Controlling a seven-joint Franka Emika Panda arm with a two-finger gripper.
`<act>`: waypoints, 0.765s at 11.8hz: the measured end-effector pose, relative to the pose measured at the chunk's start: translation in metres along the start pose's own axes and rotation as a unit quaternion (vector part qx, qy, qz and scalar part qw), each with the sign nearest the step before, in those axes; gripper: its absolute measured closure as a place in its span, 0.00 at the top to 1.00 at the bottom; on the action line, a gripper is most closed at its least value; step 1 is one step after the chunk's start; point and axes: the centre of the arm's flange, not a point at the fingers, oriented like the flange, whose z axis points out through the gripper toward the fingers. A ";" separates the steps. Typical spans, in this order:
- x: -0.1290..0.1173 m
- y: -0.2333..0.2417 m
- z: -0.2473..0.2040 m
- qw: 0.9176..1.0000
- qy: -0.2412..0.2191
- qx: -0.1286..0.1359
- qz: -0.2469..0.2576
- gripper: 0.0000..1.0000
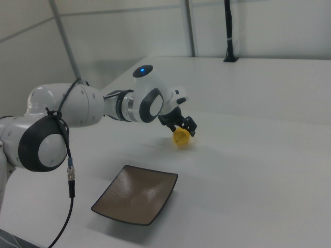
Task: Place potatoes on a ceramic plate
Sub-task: 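Close the gripper around the yellow potato, then lift the potato and carry it over the brown square plate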
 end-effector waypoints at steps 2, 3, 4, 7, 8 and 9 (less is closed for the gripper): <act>-0.001 -0.002 0.003 1.000 0.001 -0.002 -0.004 0.99; -0.002 -0.003 0.005 1.000 0.001 -0.005 -0.010 0.96; -0.002 -0.005 0.006 1.000 0.001 -0.011 -0.019 0.95; -0.003 -0.007 0.008 1.000 0.001 -0.015 -0.026 0.62; -0.003 -0.007 0.008 0.999 0.001 -0.018 -0.030 0.62; -0.003 -0.008 0.008 0.999 0.002 -0.023 -0.037 0.62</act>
